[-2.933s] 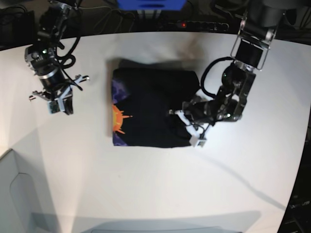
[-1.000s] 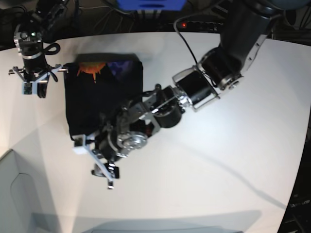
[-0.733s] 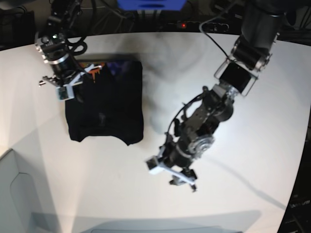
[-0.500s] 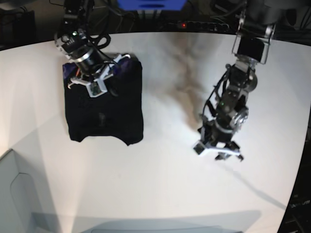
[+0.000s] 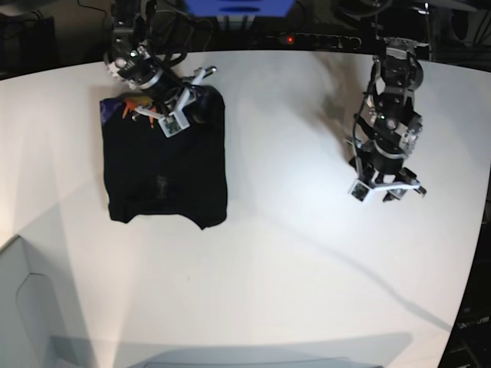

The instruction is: Fold the T-shirt properly

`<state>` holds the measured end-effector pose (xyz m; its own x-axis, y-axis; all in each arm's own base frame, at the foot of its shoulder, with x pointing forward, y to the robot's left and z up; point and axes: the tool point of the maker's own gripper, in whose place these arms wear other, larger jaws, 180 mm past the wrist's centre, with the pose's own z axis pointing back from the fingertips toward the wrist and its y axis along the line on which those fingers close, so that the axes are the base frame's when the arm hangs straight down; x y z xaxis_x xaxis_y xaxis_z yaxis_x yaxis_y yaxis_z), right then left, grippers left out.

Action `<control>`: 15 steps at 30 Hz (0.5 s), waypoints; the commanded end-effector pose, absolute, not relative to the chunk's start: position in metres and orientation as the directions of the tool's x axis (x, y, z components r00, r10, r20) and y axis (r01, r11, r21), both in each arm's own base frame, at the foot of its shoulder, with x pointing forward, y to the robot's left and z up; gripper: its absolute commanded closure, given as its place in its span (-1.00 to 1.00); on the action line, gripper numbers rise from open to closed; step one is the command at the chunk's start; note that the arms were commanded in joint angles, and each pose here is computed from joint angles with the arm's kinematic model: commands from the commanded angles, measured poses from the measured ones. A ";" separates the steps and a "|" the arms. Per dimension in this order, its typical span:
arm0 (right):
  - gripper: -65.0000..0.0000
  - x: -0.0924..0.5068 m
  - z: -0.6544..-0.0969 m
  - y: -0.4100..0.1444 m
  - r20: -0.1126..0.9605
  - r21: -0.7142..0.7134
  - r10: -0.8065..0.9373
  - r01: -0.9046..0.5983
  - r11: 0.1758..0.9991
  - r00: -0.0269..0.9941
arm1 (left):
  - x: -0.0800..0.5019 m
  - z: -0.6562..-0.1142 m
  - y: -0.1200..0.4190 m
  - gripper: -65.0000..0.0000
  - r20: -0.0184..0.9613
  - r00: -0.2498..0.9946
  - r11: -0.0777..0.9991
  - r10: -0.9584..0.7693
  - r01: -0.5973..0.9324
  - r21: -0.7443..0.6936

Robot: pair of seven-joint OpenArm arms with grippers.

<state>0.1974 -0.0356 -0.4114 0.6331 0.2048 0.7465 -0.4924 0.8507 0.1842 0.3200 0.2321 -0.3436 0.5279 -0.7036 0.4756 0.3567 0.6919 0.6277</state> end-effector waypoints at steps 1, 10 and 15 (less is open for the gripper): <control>0.94 0.199 -0.406 -0.035 0.764 0.184 0.201 -0.506 0.843 0.613 | 0.326 -0.329 0.232 0.07 0.496 0.499 0.685 -0.711 0.331 0.649; 0.94 0.219 -0.346 -0.050 0.852 0.043 0.244 -0.527 0.849 0.463 | 0.307 -0.331 0.226 0.07 0.490 0.494 0.681 -0.718 0.351 0.643; 0.94 0.229 -0.332 -0.088 0.859 -0.032 0.252 -0.445 0.895 0.445 | 0.289 -0.334 0.230 0.07 0.495 0.524 0.702 -0.693 0.335 0.629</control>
